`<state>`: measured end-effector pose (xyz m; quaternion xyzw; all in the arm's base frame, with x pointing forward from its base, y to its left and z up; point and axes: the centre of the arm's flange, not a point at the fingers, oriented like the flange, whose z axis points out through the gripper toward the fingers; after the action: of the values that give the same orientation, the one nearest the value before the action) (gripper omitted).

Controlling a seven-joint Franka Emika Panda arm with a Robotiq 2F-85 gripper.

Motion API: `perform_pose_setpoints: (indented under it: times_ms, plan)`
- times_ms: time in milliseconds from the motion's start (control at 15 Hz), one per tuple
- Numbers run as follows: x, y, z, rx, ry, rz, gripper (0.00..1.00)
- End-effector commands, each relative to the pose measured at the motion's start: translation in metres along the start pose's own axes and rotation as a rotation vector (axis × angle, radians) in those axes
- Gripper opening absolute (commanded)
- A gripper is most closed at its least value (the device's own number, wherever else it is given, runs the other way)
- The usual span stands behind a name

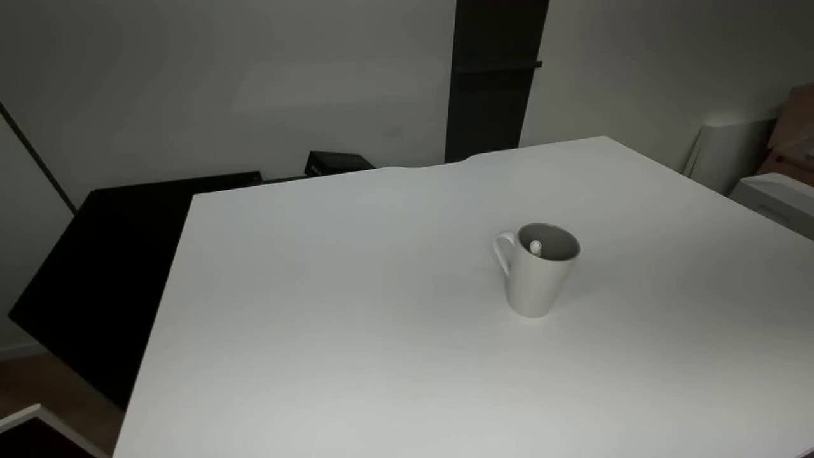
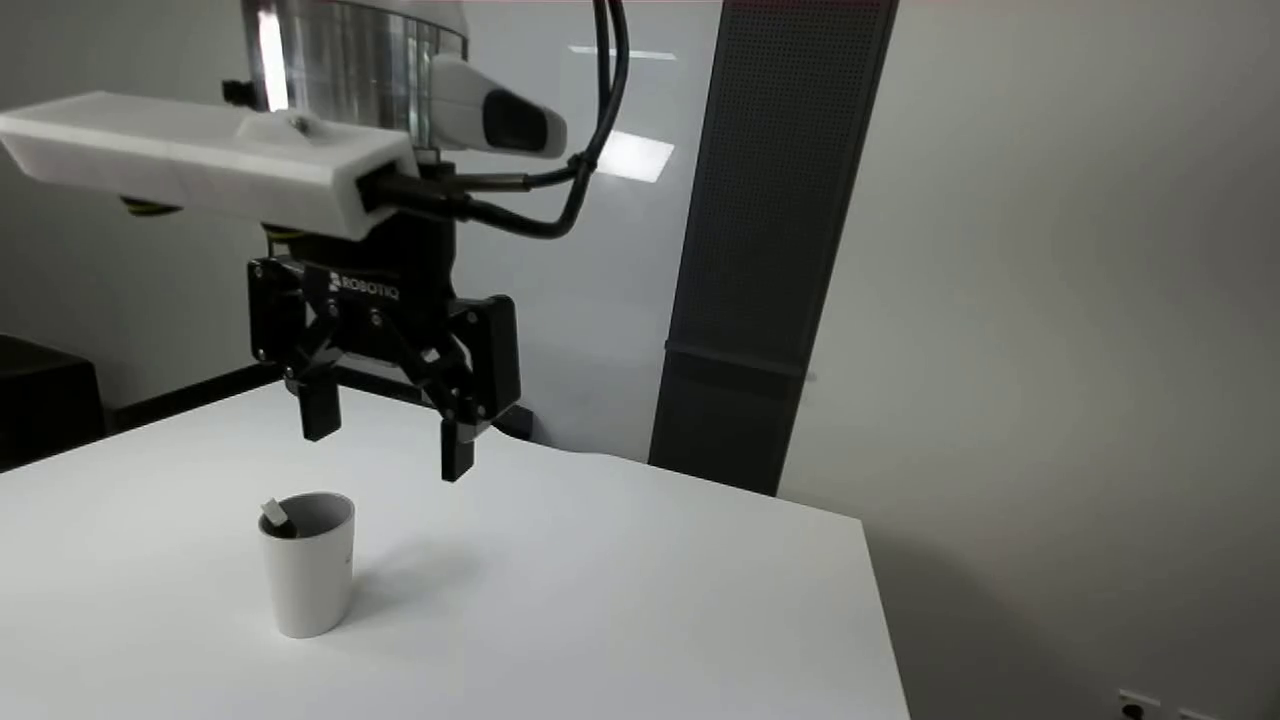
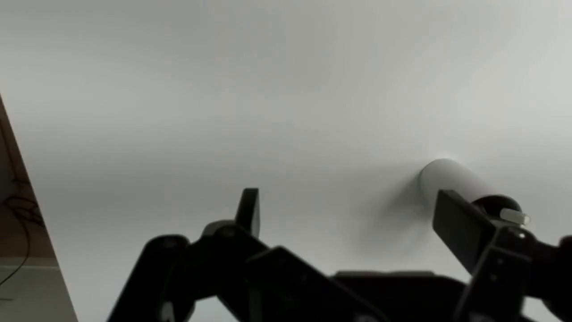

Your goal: Remove the marker from the mug cup and place it on the table

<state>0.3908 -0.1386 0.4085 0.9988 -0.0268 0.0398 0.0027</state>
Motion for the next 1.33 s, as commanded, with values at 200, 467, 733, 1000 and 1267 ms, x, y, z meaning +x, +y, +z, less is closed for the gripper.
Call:
perform_pose_setpoints:
  times_ms: [200,467,733,1000,1267]
  plan:
    - [0.012,-0.010,0.005,-0.006,0.004,-0.024,1.00]
    - [0.030,-0.053,0.019,-0.033,0.065,-0.119,1.00]
    - [0.045,-0.100,0.039,-0.044,0.108,-0.244,1.00]
    - [0.052,-0.130,0.068,-0.079,0.061,-0.347,1.00]
    - [0.053,-0.148,0.099,-0.154,0.019,-0.467,1.00]
